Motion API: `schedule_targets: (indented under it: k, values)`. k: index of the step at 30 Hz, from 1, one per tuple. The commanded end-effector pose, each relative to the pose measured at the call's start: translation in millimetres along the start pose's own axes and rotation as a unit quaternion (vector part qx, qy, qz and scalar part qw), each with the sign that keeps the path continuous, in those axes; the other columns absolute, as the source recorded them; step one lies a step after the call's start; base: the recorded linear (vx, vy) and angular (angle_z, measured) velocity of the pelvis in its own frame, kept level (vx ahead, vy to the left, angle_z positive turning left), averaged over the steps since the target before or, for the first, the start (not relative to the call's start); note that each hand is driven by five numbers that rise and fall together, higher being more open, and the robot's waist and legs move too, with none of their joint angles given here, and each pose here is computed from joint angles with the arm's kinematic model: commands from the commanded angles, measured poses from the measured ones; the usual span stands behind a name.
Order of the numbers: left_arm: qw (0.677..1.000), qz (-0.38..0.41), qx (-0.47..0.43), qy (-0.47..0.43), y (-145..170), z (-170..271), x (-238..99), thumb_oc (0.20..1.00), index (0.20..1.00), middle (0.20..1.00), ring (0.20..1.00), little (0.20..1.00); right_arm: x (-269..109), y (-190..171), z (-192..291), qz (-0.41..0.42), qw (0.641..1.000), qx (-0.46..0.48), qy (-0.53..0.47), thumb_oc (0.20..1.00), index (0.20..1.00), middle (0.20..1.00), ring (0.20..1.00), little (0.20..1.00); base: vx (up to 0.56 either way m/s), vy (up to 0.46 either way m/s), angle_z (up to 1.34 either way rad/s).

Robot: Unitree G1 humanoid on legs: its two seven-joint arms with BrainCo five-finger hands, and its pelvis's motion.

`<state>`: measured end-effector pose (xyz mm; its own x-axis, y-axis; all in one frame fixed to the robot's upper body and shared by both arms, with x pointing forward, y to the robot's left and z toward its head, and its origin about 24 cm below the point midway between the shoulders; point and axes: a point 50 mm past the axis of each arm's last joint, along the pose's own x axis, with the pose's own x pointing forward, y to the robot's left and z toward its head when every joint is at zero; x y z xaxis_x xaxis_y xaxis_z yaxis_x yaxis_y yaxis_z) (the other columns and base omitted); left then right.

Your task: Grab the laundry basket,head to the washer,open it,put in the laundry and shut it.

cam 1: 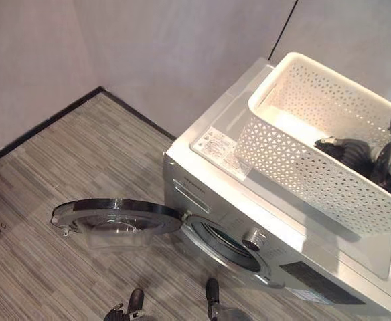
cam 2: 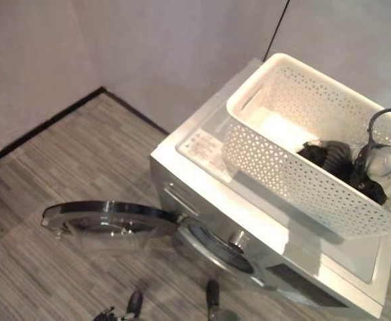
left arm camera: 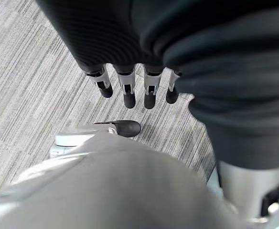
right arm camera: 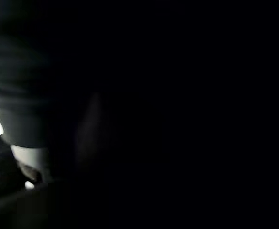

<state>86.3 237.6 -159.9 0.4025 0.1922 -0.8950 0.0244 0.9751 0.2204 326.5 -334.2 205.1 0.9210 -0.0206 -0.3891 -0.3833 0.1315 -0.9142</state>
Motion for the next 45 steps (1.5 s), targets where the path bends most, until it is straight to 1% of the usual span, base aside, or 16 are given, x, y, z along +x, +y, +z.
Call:
schedule_targets:
  k: [1, 6, 9, 10, 11, 19, 20, 25, 31, 32, 36, 40, 41, 42, 43, 45]
  values:
    - [0.999, -0.027, 0.011, -0.037, -13.5, 24.1, 4.1, 1.000, 1.000, 1.000, 1.000, 1.000, -1.5, 7.3, -13.3, 0.038, 0.997, -0.046, 0.045, 1.000, 1.000, 1.000, 1.000, 1.000, 0.00, -0.029, 0.03]
    - [0.998, -0.034, 0.013, -0.049, -17.0, 30.8, 4.8, 1.000, 1.000, 1.000, 1.000, 1.000, -0.5, 34.1, -16.4, 0.089, 0.995, -0.030, 0.037, 1.000, 1.000, 1.000, 1.000, 1.000, 0.00, -0.012, 0.01]
    - [0.998, -0.037, 0.010, -0.058, -20.5, 36.8, 5.3, 1.000, 1.000, 1.000, 1.000, 1.000, 4.0, 43.3, -14.2, 0.088, 0.996, -0.005, 0.027, 1.000, 1.000, 1.000, 1.000, 1.000, 0.00, 0.000, 0.00]
    - [0.997, -0.040, 0.012, -0.061, -23.2, 38.2, 5.3, 1.000, 1.000, 1.000, 1.000, 1.000, 5.3, 43.9, -13.2, 0.080, 0.997, 0.010, 0.022, 0.818, 0.818, 0.818, 0.818, 0.818, 0.00, 0.004, -0.03]
    - [0.997, -0.041, 0.012, -0.063, -25.0, 40.1, 5.5, 1.000, 1.000, 1.000, 1.000, 1.000, 7.2, 44.9, -14.1, 0.068, 0.997, 0.027, 0.021, 0.200, 0.200, 0.200, 0.200, 0.200, -0.01, 0.011, -0.03]
    - [0.997, -0.035, 0.016, -0.070, -29.9, 49.3, 6.8, 1.000, 1.000, 1.000, 1.000, 1.000, 12.0, 32.3, -14.1, -0.044, 0.991, 0.130, 0.002, 0.200, 0.200, 0.200, 0.200, 0.200, 0.00, 0.000, 0.00]
    - [0.997, -0.032, 0.020, -0.064, -28.5, 46.6, 6.9, 1.000, 1.000, 1.000, 1.000, 1.000, 12.0, 28.9, -12.3, -0.064, 0.986, 0.152, -0.009, 0.200, 0.200, 0.200, 0.200, 0.200, 0.00, 0.000, 0.00]
    - [0.999, -0.025, 0.021, -0.036, -22.0, 32.0, 6.2, 1.000, 1.000, 1.000, 1.000, 1.000, 6.4, 23.3, -5.8, -0.084, 0.981, 0.173, -0.037, 0.200, 0.200, 0.200, 0.200, 0.200, 0.02, 0.013, -0.01]
    - [0.999, -0.023, 0.026, -0.004, -18.0, 13.5, 4.1, 1.000, 1.000, 1.000, 1.000, 1.000, -9.9, -1.9, -1.4, -0.156, 0.955, 0.234, -0.094, 0.200, 0.200, 0.200, 0.200, 0.200, 0.03, 0.019, 0.00]
    - [0.999, -0.023, 0.030, 0.006, -17.8, 6.6, 3.0, 1.000, 1.000, 1.000, 1.000, 1.000, -19.7, -16.5, -4.6, -0.196, 0.939, 0.261, -0.110, 0.200, 0.200, 0.200, 0.200, 0.200, 0.05, 0.028, 0.01]
    - [0.999, -0.016, 0.041, 0.029, -13.3, -7.0, 0.5, 1.000, 1.000, 1.000, 1.000, 1.000, -38.0, -42.9, -10.1, -0.274, 0.892, 0.328, -0.147, 0.200, 0.200, 0.200, 0.200, 0.200, 0.04, 0.039, 0.00]
    - [0.998, -0.012, 0.048, 0.040, -11.9, -12.6, -0.6, 1.000, 1.000, 1.000, 1.000, 1.000, -43.4, -60.9, -11.9, -0.324, 0.871, 0.339, -0.147, 0.200, 0.200, 0.200, 0.200, 0.200, 0.00, 0.020, -0.01]
    - [0.998, -0.011, 0.053, 0.045, -11.9, -15.0, -1.1, 1.000, 1.000, 1.000, 1.000, 1.000, -46.1, -71.4, -7.4, -0.344, 0.856, 0.349, -0.163, 0.200, 0.200, 0.200, 0.200, 0.200, 0.00, 0.000, 0.00]
    - [0.998, -0.011, 0.052, 0.045, -12.3, -14.9, -1.1, 1.000, 1.000, 1.000, 1.000, 1.000, -45.8, -71.9, -6.8, -0.344, 0.857, 0.349, -0.163, 0.200, 0.200, 0.200, 0.200, 0.200, 0.01, 0.048, 0.00]
    - [0.997, -0.010, 0.058, 0.049, -12.3, -16.7, -1.5, 1.000, 1.000, 1.000, 1.000, 1.000, -49.8, -83.6, -4.1, -0.371, 0.841, 0.354, -0.172, 0.200, 0.200, 0.200, 0.200, 0.200, 0.00, 0.037, 0.02]
    - [0.997, -0.008, 0.060, 0.052, -11.7, -17.5, -1.6, 1.000, 1.000, 1.000, 1.000, 1.000, -54.2, -96.0, 2.0, -0.394, 0.829, 0.351, -0.184, 0.200, 0.200, 0.200, 0.200, 0.200, 0.00, 0.038, -0.04]
